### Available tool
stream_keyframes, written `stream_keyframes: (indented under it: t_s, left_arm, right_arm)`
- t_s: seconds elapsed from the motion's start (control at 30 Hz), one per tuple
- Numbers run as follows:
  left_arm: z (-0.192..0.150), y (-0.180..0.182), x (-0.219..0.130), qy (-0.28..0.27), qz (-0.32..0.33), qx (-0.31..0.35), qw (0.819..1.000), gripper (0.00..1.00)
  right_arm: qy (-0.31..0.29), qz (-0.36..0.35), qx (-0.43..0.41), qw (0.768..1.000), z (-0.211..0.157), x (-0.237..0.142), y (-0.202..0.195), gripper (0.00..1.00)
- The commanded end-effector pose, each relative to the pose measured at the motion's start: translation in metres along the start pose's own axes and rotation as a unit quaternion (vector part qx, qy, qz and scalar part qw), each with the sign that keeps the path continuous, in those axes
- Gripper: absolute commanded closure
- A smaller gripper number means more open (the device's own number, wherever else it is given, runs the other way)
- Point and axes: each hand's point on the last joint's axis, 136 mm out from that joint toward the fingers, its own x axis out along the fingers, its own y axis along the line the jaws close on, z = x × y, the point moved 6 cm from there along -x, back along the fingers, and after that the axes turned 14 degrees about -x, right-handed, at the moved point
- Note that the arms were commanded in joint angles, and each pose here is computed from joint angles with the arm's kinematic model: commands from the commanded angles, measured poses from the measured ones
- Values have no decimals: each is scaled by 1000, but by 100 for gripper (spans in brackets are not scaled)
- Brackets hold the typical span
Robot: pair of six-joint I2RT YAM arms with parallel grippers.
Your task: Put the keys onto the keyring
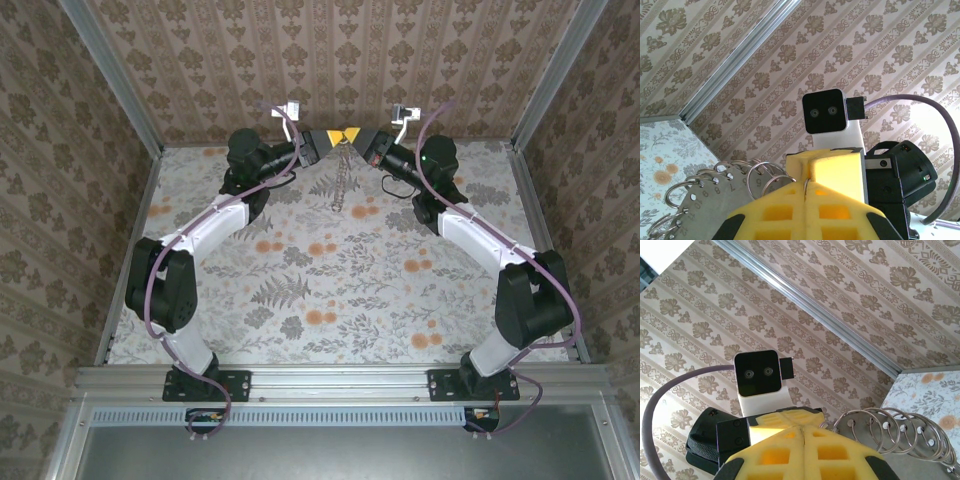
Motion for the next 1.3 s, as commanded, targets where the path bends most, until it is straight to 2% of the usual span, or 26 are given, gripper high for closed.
stream_keyframes:
  t_s: [0.0,0.03,0.13,0.23,0.43,0.63,0.77,0.93,1.27]
  left_arm:
    - [3,-25,-1,2,-24,39,999,100]
    - [4,-25,-2,3,-20,42,999,96]
    - [5,-25,-7,11,-6,53,999,72]
    - [15,-23,-21,10,14,66,998,57]
    - [23,-26,-39,37,46,101,993,42]
    - [20,-30,-43,103,71,131,983,35]
    - [21,-26,-43,132,71,126,981,35]
    - [23,-22,-41,161,41,109,980,57]
    - [12,-17,-29,193,12,92,977,64]
  right_arm:
    - [5,41,-20,999,7,4,15,100]
    - [10,37,-23,999,7,4,13,100]
    - [22,38,-29,999,11,3,7,100]
    - [44,40,-38,997,16,1,1,100]
    - [106,37,-70,991,19,-2,-11,100]
    - [185,56,-115,974,12,-3,-14,100]
    - [221,70,-120,965,6,-5,-19,100]
    - [227,83,-110,964,2,-6,-24,100]
    - [210,98,-100,968,-2,-7,-22,100]
